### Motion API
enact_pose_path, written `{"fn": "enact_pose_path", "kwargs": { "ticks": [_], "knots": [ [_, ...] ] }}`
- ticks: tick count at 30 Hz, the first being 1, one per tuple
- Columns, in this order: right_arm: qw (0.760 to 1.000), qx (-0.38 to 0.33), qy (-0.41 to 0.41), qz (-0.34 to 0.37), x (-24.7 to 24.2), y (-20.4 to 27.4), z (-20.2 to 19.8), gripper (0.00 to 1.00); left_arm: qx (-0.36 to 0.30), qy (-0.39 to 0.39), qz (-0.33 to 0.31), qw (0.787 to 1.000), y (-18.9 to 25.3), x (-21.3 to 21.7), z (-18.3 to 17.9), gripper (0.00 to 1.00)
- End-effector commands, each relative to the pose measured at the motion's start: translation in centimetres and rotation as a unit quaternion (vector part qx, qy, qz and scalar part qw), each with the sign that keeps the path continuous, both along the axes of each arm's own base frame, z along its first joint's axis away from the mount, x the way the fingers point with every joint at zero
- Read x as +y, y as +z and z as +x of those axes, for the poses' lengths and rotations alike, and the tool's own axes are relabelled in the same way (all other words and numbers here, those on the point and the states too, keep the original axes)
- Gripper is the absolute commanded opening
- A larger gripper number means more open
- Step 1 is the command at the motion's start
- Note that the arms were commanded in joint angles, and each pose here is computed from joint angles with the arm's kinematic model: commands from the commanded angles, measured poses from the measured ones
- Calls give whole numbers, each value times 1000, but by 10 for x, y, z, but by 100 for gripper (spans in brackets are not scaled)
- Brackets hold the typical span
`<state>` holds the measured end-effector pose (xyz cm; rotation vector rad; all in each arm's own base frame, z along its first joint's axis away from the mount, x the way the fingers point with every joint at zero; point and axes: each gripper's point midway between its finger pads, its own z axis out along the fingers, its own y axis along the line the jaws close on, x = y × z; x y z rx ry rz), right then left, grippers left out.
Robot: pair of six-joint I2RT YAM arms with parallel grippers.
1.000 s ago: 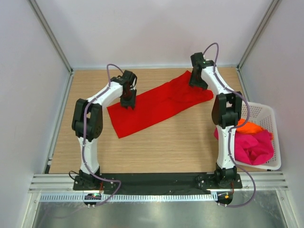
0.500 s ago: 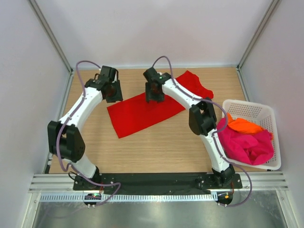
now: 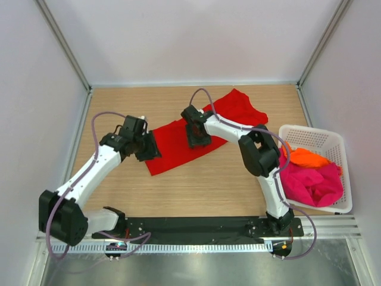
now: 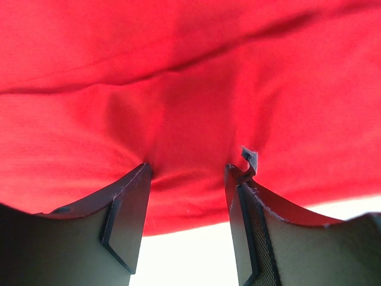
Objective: Fold and stack the t-shirts
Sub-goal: Fold the tshirt
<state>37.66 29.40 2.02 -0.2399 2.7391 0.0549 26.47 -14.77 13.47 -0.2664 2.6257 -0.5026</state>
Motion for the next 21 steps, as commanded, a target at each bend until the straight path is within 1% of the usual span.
{"fn": "enact_pose_path", "kwargs": {
  "ticks": [1, 2, 3, 4, 5, 6, 7, 8, 10, 12, 14, 16, 17, 19, 20, 21],
  "knots": [
    [999, 9, 3, -39, -37, 2, -29, 59, -37, -12, -58, 998, 28, -22, -10, 38],
    [998, 32, 4, -57, -53, -12, -50, 59, -35, -21, -55, 998, 27, -25, -17, 38],
    [997, 37, 3, -61, -61, -14, -59, 59, -45, -23, -54, 997, 31, -26, -20, 38],
    [999, 26, -2, -48, -64, -1, -64, 59, -47, -21, -49, 997, 30, -25, -22, 38],
    [997, 49, -2, -64, -81, -13, -86, 59, -47, -26, -48, 997, 29, -28, -27, 38],
    [997, 52, -2, -60, -87, -11, -95, 59, -46, -27, -48, 997, 28, -29, -30, 38],
    [998, 40, -5, -50, -91, -1, -100, 59, -48, -26, -52, 997, 29, -30, -32, 38],
    [997, 50, -8, -62, -104, -6, -115, 59, -47, -30, -53, 997, 28, -33, -35, 38],
    [997, 41, -21, -62, -117, 7, -119, 59, -48, -39, -53, 997, 26, -37, -37, 38],
    [996, 31, -50, -62, -126, 21, -115, 59, -50, -50, -51, 996, 27, -42, -39, 38],
    [995, -9, -92, -35, -129, 50, -88, 61, -47, -61, -48, 996, 24, -46, -40, 38],
    [988, -52, -144, -15, -135, 71, -57, 62, -53, -62, -45, 996, 26, -46, -36, 38],
    [981, -77, -177, 1, -140, 85, -29, 62, -55, -64, -40, 996, 26, -46, -34, 38],
    [968, -96, -231, 27, -147, 97, 2, 63, -69, -74, -45, 994, 38, -50, -29, 38],
    [959, -108, -260, 32, -155, 102, 33, 63, -79, -82, -45, 992, 43, -52, -26, 38],
    [953, -109, -280, 30, -160, 104, 44, 63, -95, -98, -34, 990, 47, -51, -23, 38]
  ]
}}
